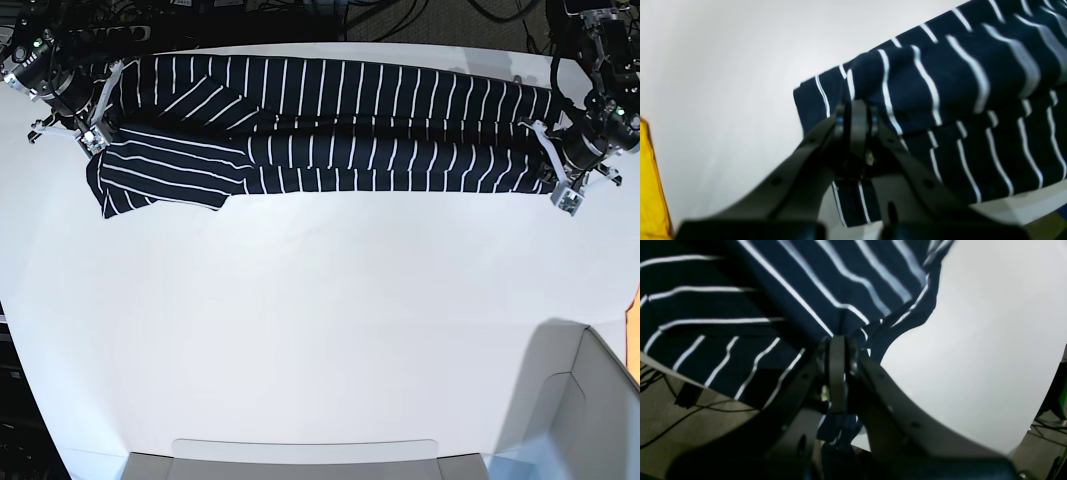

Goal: Fold the T-shirt properly
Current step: 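Drag the folded shirt with both grippers toward the robot, then release the shirt and reposition both grippers at its ends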

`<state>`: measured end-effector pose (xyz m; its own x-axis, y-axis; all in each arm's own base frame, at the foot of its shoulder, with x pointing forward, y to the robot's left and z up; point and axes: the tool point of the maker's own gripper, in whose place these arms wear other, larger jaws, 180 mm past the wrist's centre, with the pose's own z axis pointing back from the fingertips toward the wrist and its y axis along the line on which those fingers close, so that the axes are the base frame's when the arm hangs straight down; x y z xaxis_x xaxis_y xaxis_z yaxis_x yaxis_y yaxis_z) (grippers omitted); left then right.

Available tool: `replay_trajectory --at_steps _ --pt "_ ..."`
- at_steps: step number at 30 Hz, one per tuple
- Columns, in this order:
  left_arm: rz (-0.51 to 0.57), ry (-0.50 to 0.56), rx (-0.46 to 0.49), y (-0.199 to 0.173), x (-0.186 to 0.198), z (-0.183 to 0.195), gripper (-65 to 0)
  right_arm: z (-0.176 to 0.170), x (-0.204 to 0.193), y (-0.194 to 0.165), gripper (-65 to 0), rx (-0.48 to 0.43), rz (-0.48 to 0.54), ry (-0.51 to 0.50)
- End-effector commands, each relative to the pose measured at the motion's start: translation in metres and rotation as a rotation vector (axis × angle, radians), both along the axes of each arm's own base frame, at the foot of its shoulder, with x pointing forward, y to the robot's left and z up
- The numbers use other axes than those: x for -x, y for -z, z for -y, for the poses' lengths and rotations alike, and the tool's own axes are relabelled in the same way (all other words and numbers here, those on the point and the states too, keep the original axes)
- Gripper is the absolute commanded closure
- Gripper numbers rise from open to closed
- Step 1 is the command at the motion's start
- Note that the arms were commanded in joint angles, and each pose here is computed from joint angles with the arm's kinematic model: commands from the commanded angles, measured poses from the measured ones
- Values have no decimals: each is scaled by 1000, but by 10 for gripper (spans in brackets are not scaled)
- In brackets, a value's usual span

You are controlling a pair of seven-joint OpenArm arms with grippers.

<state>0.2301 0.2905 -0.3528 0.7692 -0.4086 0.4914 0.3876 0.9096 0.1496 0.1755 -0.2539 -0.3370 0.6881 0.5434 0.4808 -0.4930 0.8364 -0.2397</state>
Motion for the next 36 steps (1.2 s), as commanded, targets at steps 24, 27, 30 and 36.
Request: replay_trajectory --at_steps 24,27,30,36 --pt "16 -163 65 8 32 -11 -159 16 17 -1 -65 61 -47 -21" --pt "56 -232 74 -2 34 -27 -170 16 17 -1 -121 58 -46 -22" --pt "84 -276 108 -9 35 -37 -171 15 17 0 -152 55 -46 -22" --pt "15 -339 193 24 32 -41 -172 -8 16 9 -160 22 -71 -94"
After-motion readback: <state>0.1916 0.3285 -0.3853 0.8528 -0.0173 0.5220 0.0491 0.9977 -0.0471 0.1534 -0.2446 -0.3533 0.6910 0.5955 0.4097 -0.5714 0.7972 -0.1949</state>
